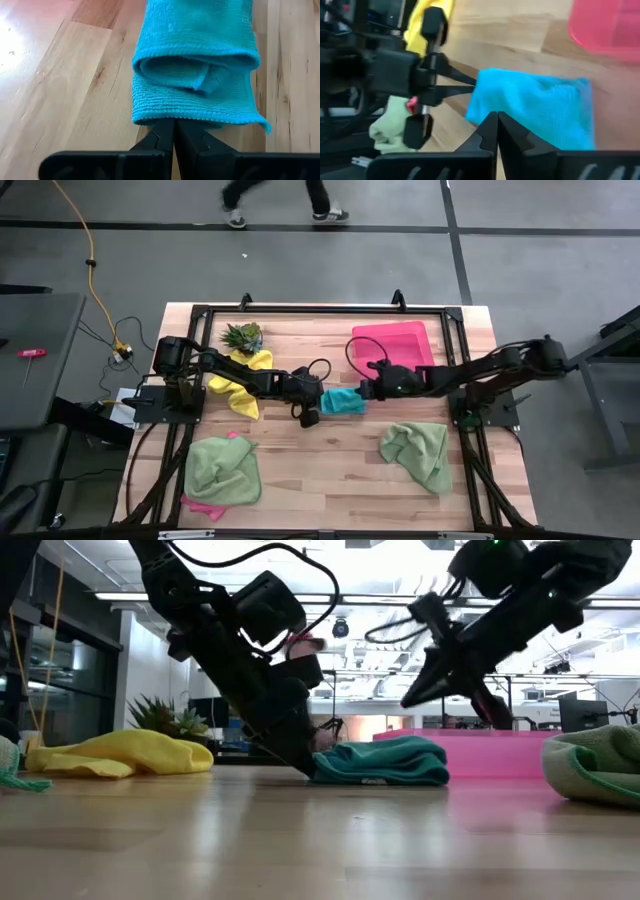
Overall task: Fold microfiber towels
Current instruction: Fold the blue microfiber cloth
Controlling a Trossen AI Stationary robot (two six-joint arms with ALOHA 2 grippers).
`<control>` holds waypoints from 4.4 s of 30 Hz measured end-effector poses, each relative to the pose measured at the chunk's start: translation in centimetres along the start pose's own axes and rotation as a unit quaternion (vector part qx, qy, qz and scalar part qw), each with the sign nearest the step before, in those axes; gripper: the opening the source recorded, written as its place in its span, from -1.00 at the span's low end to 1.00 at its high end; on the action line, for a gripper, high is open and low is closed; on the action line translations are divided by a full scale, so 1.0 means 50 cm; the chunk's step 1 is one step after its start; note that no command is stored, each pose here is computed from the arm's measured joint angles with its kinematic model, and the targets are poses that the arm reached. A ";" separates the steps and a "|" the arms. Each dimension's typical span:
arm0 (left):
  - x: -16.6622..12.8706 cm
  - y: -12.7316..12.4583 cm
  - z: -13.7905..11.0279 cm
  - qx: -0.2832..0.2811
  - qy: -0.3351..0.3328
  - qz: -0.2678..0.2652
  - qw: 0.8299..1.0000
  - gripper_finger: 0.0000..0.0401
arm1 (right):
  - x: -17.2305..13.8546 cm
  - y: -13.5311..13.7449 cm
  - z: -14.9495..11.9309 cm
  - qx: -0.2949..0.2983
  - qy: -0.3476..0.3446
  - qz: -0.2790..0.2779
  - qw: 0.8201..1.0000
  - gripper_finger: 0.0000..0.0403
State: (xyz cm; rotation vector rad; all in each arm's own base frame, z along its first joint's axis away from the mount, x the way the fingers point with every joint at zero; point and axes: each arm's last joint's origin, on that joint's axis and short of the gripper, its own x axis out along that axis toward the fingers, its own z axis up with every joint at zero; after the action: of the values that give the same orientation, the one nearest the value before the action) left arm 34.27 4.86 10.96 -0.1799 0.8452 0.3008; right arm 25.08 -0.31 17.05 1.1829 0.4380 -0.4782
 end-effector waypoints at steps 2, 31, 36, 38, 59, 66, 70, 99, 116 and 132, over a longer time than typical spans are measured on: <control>0.000 0.000 0.000 -0.001 0.000 0.000 1.000 -1.00 | -0.002 0.010 -0.002 -0.009 -0.005 0.022 1.000 -1.00; -0.001 -0.003 0.011 -0.002 -0.030 -0.001 1.000 -1.00 | 0.188 0.057 -0.034 -0.169 0.064 -0.185 0.966 -1.00; -0.001 -0.003 0.013 -0.003 -0.034 -0.001 0.999 -1.00 | 0.197 0.072 -0.032 -0.150 0.047 -0.145 0.977 -1.00; -0.001 -0.005 0.014 -0.003 -0.039 -0.003 0.999 -1.00 | 0.200 0.079 -0.029 -0.140 0.038 -0.125 0.981 -1.00; -0.001 -0.005 0.016 -0.003 -0.043 -0.004 0.999 -1.00 | -0.004 0.115 0.009 -0.254 0.114 -0.179 0.944 -1.00; -0.001 -0.008 0.014 -0.001 -0.040 -0.005 0.999 -1.00 | -0.037 -0.018 -0.017 -0.096 0.145 -0.124 0.977 -0.69; -0.001 -0.008 0.014 -0.001 -0.040 -0.005 0.999 -1.00 | -0.045 -0.062 -0.021 -0.010 0.086 -0.038 0.996 -0.34; -0.001 -0.008 0.014 -0.006 -0.039 -0.004 0.999 -1.00 | 0.108 -0.061 -0.020 -0.048 0.112 -0.059 0.991 0.25; -0.001 -0.008 0.013 0.003 -0.037 -0.004 0.999 -1.00 | 0.002 -0.036 0.006 -0.057 0.087 -0.115 0.988 0.18; -0.001 -0.008 0.014 0.003 -0.038 -0.004 0.999 -1.00 | 0.053 -0.056 -0.005 -0.005 0.078 -0.128 0.989 0.18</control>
State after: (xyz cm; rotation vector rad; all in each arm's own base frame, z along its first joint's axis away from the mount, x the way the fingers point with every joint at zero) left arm 34.84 4.68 11.47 -0.1646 0.7696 0.2967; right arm 25.63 -1.23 13.35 1.1640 0.7327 -0.6052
